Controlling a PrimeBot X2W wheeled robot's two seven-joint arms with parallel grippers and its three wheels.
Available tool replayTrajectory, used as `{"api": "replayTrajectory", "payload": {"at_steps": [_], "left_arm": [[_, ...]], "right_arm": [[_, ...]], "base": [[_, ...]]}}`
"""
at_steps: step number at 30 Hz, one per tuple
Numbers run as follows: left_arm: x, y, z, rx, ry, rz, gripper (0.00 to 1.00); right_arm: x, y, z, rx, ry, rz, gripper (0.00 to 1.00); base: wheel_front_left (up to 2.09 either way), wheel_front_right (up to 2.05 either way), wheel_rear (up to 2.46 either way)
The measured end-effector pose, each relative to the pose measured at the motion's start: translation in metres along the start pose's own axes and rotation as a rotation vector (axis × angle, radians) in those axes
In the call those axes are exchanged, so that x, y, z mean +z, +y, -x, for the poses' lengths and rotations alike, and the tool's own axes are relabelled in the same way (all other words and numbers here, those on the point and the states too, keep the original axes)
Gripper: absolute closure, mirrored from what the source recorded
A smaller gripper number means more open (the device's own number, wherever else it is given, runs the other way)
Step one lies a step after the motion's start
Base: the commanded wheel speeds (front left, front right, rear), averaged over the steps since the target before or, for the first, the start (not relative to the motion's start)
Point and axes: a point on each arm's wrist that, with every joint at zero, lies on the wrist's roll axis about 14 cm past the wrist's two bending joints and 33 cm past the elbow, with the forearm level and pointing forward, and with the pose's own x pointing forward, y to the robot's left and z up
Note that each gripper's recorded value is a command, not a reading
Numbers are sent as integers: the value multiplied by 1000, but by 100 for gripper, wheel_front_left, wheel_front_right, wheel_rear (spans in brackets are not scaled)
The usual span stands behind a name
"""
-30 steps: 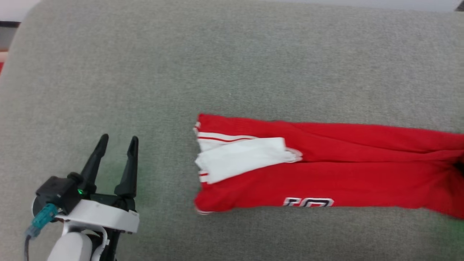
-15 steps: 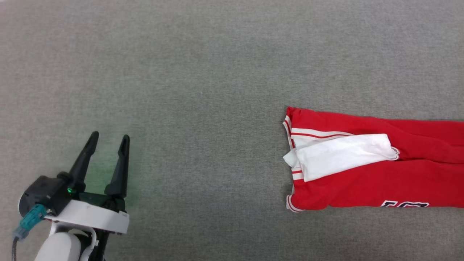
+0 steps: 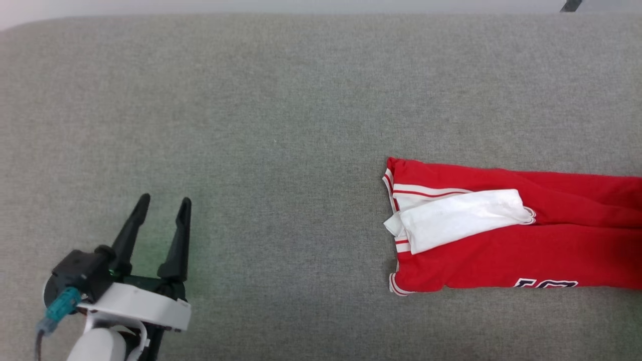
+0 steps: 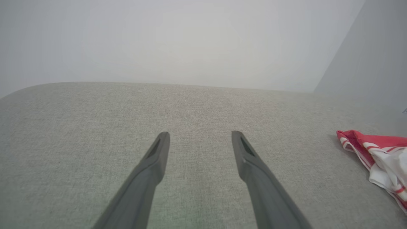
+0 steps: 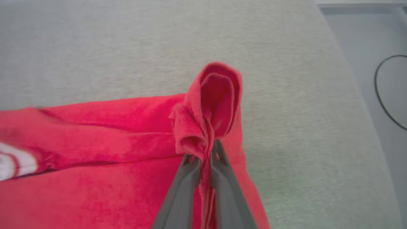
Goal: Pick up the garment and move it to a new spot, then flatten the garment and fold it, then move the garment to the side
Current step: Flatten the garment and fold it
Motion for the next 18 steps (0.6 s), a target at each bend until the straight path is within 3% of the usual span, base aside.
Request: {"api": "replayTrajectory", "payload": {"at_steps": [12,18], "left_arm": [[5,-1,14,41,-17,40,0],[8,4,24,73,-26,50,0]], "right_arm": [[9,174,36,475,-28,162,100],[3,231,50,633,-20,221,100]], "base": [[0,0,0],[0,0,0]]}}
